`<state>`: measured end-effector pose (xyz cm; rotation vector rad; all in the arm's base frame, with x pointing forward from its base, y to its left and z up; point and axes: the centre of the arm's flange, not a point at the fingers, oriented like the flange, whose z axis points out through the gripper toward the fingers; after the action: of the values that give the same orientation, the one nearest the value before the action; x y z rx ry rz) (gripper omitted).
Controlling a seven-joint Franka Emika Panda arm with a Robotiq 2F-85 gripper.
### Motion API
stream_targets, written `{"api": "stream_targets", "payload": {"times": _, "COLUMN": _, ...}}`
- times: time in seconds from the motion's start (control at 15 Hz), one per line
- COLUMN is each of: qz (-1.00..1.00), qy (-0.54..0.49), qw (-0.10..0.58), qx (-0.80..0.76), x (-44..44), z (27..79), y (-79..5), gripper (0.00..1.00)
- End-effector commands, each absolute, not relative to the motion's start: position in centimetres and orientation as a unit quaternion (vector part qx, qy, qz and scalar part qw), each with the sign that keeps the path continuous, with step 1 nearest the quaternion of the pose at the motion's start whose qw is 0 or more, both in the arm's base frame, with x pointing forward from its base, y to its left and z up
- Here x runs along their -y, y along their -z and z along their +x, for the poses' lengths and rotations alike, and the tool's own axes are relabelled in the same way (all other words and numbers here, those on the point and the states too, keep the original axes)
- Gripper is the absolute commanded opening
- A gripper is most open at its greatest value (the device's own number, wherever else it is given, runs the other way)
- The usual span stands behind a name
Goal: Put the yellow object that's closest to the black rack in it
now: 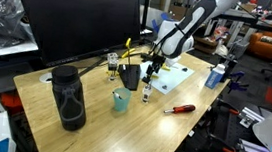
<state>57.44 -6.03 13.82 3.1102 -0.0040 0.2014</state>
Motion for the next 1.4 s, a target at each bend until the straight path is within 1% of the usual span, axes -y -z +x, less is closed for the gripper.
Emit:
{"api": "stream_targets", "payload": {"times": 0.0, "qz": 0.998, "qy": -0.055, "qw": 0.012, "qx": -0.003, "x": 6.3, "z": 57.7, "y": -13.4, "gripper": 1.00}}
{"api": "stream_targets", "payload": {"times": 0.13, "qz": 0.999, "qy": -0.052, "qw": 0.011, "qx": -0.003, "x": 6.3, "z": 57.6, "y": -13.2, "gripper": 0.99}}
{"api": "stream_targets", "payload": {"times": 0.27, "qz": 0.999, "qy": -0.051, "qw": 0.010, "qx": -0.003, "x": 6.3, "z": 57.6, "y": -13.1, "gripper": 0.84}}
{"api": "stream_targets", "payload": {"times": 0.33, "qz": 0.999, "qy": -0.052, "qw": 0.008, "qx": -0.004, "x": 6.1, "z": 57.6, "y": -13.2, "gripper": 0.69}}
{"api": "stream_targets", "payload": {"times": 0.53, "qz": 0.999, "qy": -0.047, "qw": 0.005, "qx": -0.006, "x": 5.7, "z": 57.6, "y": -13.4, "gripper": 0.49}}
{"api": "stream_targets", "payload": {"times": 0.73, "qz": 0.999, "qy": -0.043, "qw": 0.003, "qx": -0.008, "x": 5.3, "z": 57.7, "y": -13.5, "gripper": 0.49}}
{"api": "stream_targets", "payload": {"times": 0.8, "qz": 0.999, "qy": -0.043, "qw": 0.003, "qx": -0.007, "x": 5.4, "z": 57.7, "y": -13.5, "gripper": 0.54}}
{"api": "stream_targets", "payload": {"times": 0.87, "qz": 0.999, "qy": -0.043, "qw": 0.003, "qx": -0.006, "x": 5.4, "z": 57.6, "y": -13.5, "gripper": 0.54}}
{"api": "stream_targets", "payload": {"times": 0.93, "qz": 0.999, "qy": -0.042, "qw": 0.004, "qx": -0.005, "x": 5.6, "z": 57.6, "y": -13.4, "gripper": 0.50}}
{"api": "stream_targets", "payload": {"times": 1.07, "qz": 0.999, "qy": -0.043, "qw": 0.005, "qx": -0.005, "x": 5.5, "z": 57.6, "y": -13.4, "gripper": 0.35}}
{"api": "stream_targets", "payload": {"times": 1.13, "qz": 0.999, "qy": -0.044, "qw": 0.004, "qx": -0.006, "x": 5.3, "z": 57.6, "y": -13.5, "gripper": 0.21}}
{"api": "stream_targets", "payload": {"times": 1.33, "qz": 0.999, "qy": -0.041, "qw": 0.002, "qx": -0.009, "x": 5.0, "z": 57.5, "y": -13.7, "gripper": 0.03}}
